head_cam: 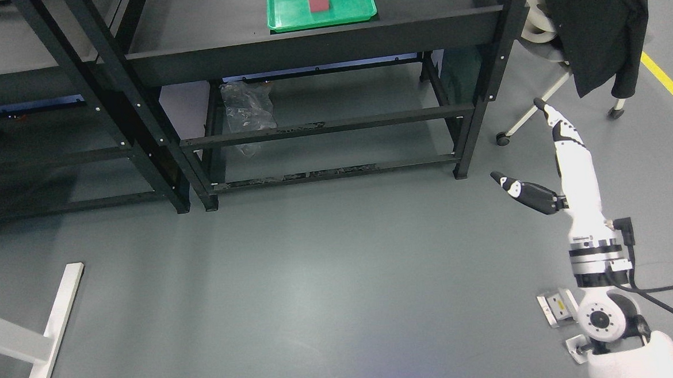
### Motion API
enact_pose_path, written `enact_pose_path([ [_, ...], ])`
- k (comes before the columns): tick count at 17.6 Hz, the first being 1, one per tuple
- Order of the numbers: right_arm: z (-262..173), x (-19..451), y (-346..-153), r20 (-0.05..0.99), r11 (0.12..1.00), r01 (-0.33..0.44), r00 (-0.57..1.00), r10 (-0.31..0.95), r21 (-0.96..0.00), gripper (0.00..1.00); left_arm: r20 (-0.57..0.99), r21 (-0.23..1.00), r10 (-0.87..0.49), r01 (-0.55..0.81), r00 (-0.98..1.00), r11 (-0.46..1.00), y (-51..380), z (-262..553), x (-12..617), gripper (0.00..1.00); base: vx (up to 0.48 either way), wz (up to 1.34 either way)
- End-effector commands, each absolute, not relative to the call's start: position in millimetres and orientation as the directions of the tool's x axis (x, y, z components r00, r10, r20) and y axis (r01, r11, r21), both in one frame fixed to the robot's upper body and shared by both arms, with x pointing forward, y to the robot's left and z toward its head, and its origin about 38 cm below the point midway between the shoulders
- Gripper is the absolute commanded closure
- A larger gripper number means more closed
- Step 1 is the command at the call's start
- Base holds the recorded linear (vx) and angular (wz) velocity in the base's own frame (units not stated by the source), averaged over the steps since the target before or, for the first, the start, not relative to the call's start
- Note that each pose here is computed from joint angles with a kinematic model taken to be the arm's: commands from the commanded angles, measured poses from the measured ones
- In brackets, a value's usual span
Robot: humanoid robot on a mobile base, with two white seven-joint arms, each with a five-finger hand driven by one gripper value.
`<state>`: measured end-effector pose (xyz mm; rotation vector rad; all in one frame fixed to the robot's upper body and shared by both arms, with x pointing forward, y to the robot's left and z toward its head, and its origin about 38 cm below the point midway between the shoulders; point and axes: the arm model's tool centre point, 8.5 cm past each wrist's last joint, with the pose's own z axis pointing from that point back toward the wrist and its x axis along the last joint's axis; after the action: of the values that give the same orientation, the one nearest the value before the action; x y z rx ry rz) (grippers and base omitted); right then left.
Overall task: Pick pink block from left shelf to tray
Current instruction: 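Raise the right hand over the green tray on the shelf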
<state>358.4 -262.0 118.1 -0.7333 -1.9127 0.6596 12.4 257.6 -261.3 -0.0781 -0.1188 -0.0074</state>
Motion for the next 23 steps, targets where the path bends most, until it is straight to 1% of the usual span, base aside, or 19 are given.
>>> enact_pose_path([
  [1,117.7,367.5,-226.9,0.219,0.33,0.198,-0.435,0.873,-0.923,0.01,0.115,-0.062,-0.005,0.012,0.993,0.998,268.1,-260.9,5.5,0.0,0.165,-0.03],
  [3,113.4,370.0,-224.9,0.204,0.291,0.14,-0.439,0.875,-0.946,0.01,0.115,-0.062,-0.005,0.012,0.993,0.998,268.1,-260.9,5.5,0.0,0.169,0.06],
  [5,111.0,369.4,-217.5,0.214,0.289,0.089,-0.476,0.853,-0.953,0.01,0.115,-0.062,-0.005,0.012,0.993,0.998,268.1,-260.9,5.5,0.0,0.228,0.12],
  [7,112.0,368.3,-213.4,0.25,0.329,0.075,-0.497,0.831,-0.941,0.01,0.115,-0.062,-0.005,0.012,0.993,0.998,268.1,-260.9,5.5,0.0,0.233,0.15],
  [9,112.4,368.5,-213.7,0.259,0.338,0.075,-0.495,0.83,-0.938,0.01,0.115,-0.062,-0.005,0.012,0.993,0.998,268.1,-260.9,5.5,0.0,0.222,0.19],
  [12,120.4,375.9,-219.0,0.262,0.349,0.111,-0.464,0.847,-0.931,0.01,0.115,-0.062,-0.005,0.012,0.993,0.998,268.1,-260.9,5.5,0.0,0.249,0.17],
  [13,121.3,378.5,-216.6,0.28,0.363,0.116,-0.44,0.853,-0.925,0.01,0.115,-0.062,-0.005,0.012,0.993,0.998,268.1,-260.9,5.5,0.0,0.257,0.15],
  [15,120.3,380.3,-204.6,0.329,0.409,0.12,-0.415,0.849,-0.905,0.01,0.117,-0.062,-0.005,0.012,0.993,0.998,268.1,-260.8,5.6,0.0,0.263,0.15],
  [17,122.8,381.3,-197.4,0.365,0.451,0.151,-0.394,0.844,-0.88,0.01,0.115,-0.062,-0.005,0.012,0.993,0.998,268.1,-260.9,5.5,0.0,0.257,0.14],
  [21,121.9,383.4,-214.0,0.402,0.456,0.26,-0.237,0.885,-0.851,0.01,0.115,-0.062,-0.005,0.012,0.993,0.998,268.1,-260.9,5.5,0.0,0.265,0.14],
  [22,121.2,383.0,-217.3,0.42,0.462,0.289,-0.198,0.886,-0.838,0.01,0.115,-0.062,-0.005,0.012,0.993,0.998,268.1,-260.9,5.5,0.0,0.258,0.13],
  [23,119.5,382.8,-220.1,0.453,0.483,0.3,-0.166,0.876,-0.823,0.01,0.115,-0.062,-0.005,0.012,0.993,0.998,268.1,-260.9,5.5,0.0,0.301,0.11],
])
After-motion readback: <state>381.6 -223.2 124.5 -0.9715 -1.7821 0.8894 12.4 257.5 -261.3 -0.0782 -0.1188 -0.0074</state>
